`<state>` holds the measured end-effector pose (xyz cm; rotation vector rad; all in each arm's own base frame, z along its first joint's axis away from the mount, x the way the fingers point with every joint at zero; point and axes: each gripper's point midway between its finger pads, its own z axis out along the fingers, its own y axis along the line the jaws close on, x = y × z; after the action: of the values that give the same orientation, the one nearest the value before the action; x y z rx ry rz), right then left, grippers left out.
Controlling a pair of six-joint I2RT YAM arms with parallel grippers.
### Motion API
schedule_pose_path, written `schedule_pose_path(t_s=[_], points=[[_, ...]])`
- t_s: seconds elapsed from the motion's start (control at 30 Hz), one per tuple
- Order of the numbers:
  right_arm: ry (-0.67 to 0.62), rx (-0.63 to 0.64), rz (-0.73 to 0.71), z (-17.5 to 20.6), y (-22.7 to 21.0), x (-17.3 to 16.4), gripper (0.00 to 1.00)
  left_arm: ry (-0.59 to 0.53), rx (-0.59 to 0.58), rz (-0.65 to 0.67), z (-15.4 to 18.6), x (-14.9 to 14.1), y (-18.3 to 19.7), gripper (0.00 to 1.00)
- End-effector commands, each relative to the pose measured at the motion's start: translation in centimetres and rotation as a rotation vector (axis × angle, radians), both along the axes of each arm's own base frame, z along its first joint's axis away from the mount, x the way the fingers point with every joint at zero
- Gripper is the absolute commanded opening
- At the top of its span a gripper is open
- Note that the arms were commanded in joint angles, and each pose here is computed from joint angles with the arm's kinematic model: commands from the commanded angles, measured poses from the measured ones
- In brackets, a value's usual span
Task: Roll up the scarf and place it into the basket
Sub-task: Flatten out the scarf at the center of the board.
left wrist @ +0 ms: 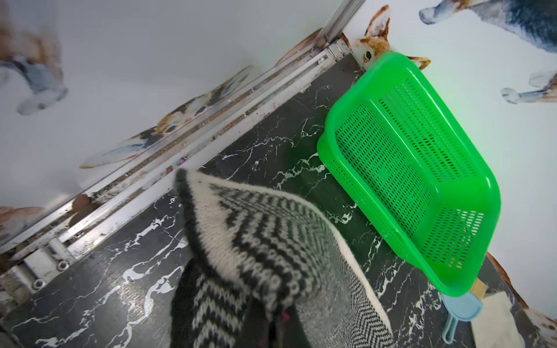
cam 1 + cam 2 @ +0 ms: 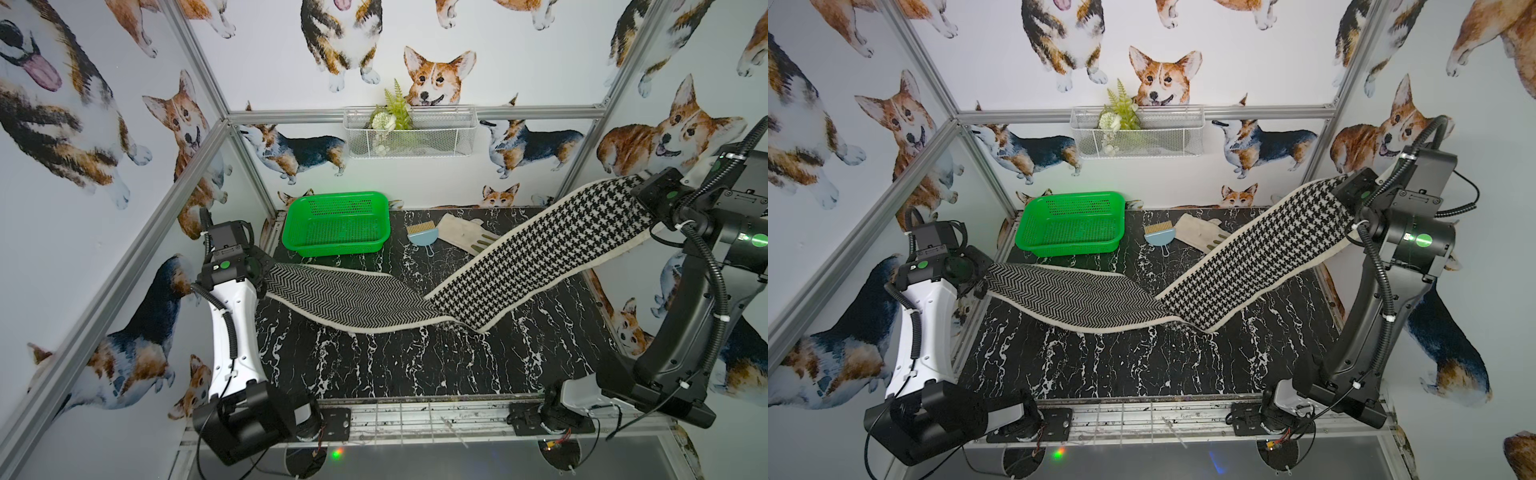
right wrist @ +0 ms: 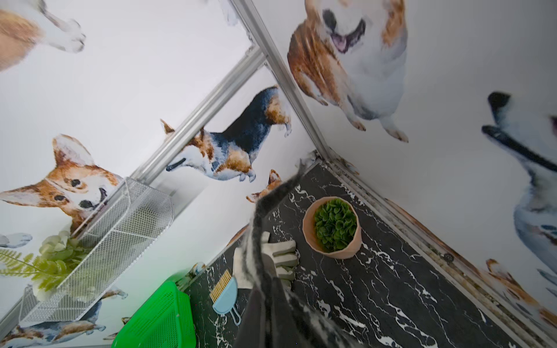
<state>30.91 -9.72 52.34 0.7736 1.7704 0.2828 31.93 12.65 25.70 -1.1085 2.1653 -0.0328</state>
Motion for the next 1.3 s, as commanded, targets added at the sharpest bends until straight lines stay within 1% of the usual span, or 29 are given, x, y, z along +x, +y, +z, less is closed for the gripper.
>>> schedule_pose_path(t_s=[0.0,0.1,0.17,0.33,0.47,0.53,0.57,0.63,0.67,0.7,0.73,0.77,0.8,0.83,0.9,0.93,1.07,1.13,1.2,1.27], points=[[-0.008,-0.010,-0.096,1.2,-1.6,-1.3,0.00,0.025,0.029,0.013,0.2,-0.2,0.7,0.00],[-0.100,0.041,-0.151,3.6,-3.2,-2.9,0.00,0.015,0.021,-0.002,0.2,0.0,0.5,0.00],[-0.128,0.045,-0.174,4.3,-3.7,-3.6,0.00,-0.007,0.019,-0.011,0.2,0.1,0.2,0.00],[-0.116,0.025,-0.263,4.2,-5.0,-5.3,0.00,-0.010,0.042,-0.002,-0.1,-0.5,0.4,0.00],[-0.129,0.005,-0.287,4.8,-5.0,-6.1,0.00,-0.011,0.012,-0.003,-1.4,-0.5,0.0,0.00],[-0.125,0.010,-0.267,4.6,-4.7,-6.0,0.00,-0.013,0.012,-0.012,-2.1,-0.6,-0.2,0.00],[-0.124,0.023,-0.249,4.5,-4.5,-5.7,0.00,-0.015,0.017,-0.011,-2.2,-0.8,-0.1,0.02],[-0.123,0.082,-0.165,3.8,-3.5,-4.3,0.00,-0.005,0.017,-0.002,-3.1,-1.2,-0.1,0.18],[-0.120,0.120,-0.113,3.4,-2.8,-3.5,0.00,0.000,0.016,0.010,-3.7,-1.4,-0.1,0.44],[-0.113,0.133,-0.082,3.0,-2.3,-3.0,0.00,0.016,0.016,0.025,-4.4,-1.8,0.0,0.67],[-0.104,0.128,-0.064,2.8,-1.8,-2.7,0.00,0.028,0.015,0.036,-4.8,-2.1,0.1,0.79],[-0.094,0.116,-0.045,2.6,-1.2,-2.5,0.00,0.034,0.008,0.032,-5.3,-2.3,0.0,0.87],[-0.086,0.108,-0.012,2.4,-0.2,-2.1,0.00,0.030,-0.011,0.013,-5.7,-2.1,-0.6,0.92],[-0.086,0.108,0.006,2.4,0.2,-2.0,0.00,0.023,-0.032,-0.007,-6.1,-1.9,-1.1,0.99],[-0.092,0.143,0.055,2.1,1.3,-1.7,0.00,0.032,-0.061,-0.043,-6.7,-1.8,-2.4,1.00],[-0.097,0.153,0.068,2.1,1.7,-1.7,0.00,0.044,-0.055,-0.066,-6.8,-1.9,-3.2,1.00],[-0.090,0.170,0.125,1.3,3.2,-1.4,0.00,0.059,0.011,-0.184,-6.7,-2.1,-8.0,1.00],[-0.087,0.188,0.169,1.0,4.1,-1.0,0.00,0.034,-0.006,-0.260,-6.8,-2.1,-11.8,1.00],[-0.084,0.189,0.213,0.7,5.3,-0.8,0.00,-0.009,-0.067,-0.369,-7.4,-1.8,-16.9,1.00],[-0.088,0.192,0.253,0.6,6.4,-0.6,0.00,-0.023,-0.089,-0.463,-8.2,-1.9,-21.7,1.00]])
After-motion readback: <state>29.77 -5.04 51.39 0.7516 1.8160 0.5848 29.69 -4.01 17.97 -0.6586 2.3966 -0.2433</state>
